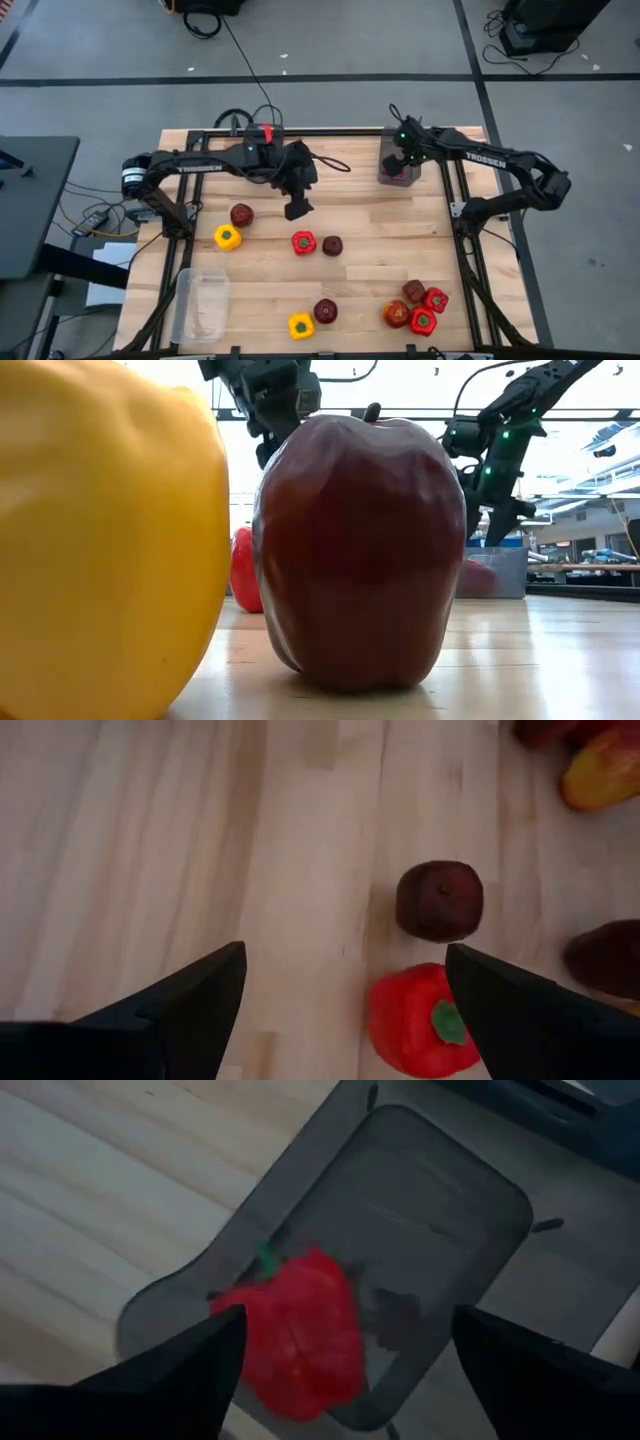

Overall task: Sort produce into baskets
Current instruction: Put the left red bell pepper into the top right black transparent bin

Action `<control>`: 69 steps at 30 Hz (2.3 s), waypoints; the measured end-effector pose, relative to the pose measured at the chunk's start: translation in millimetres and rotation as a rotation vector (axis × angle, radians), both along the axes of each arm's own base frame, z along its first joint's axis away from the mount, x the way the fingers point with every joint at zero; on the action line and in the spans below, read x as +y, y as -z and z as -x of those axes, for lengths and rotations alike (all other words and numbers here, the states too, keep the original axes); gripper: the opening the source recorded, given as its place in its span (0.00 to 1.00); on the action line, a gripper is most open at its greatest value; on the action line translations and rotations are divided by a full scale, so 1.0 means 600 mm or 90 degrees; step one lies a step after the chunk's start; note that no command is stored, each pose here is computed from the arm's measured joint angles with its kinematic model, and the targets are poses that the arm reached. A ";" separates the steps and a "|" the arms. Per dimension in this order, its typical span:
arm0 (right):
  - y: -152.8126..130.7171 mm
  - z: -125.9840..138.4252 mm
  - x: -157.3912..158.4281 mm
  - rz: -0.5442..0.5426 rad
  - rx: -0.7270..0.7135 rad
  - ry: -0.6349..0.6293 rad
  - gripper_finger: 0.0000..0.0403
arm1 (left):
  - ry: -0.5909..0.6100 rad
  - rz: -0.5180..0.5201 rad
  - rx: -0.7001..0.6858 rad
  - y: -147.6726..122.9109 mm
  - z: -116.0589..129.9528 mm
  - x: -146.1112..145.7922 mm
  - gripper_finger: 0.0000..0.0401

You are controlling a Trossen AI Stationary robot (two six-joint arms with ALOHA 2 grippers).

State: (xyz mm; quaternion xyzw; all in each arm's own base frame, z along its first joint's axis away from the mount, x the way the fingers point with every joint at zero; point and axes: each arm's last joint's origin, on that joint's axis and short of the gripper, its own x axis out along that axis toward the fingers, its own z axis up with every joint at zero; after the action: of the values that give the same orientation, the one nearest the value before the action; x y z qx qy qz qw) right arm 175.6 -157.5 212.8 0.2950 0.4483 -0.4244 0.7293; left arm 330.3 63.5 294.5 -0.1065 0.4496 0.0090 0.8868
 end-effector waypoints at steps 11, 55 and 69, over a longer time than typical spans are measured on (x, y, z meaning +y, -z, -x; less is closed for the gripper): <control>-0.063 -0.012 0.053 0.027 -0.114 -0.091 0.89 | 0.054 0.057 0.032 0.046 0.076 -0.086 0.84; -0.091 -0.085 0.146 -0.089 -0.341 -0.324 0.84 | -0.048 -0.067 -0.046 0.179 0.012 -0.160 0.79; -0.135 -0.127 0.200 0.044 -0.506 -0.488 0.93 | -0.045 -0.008 -0.338 0.045 -0.012 -0.106 0.82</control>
State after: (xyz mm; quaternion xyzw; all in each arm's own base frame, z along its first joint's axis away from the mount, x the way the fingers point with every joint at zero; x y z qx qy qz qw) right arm 251.9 -37.7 293.9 0.2243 0.1994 0.0011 0.9539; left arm 337.4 -0.2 267.7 -0.1152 0.1974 0.0141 0.9734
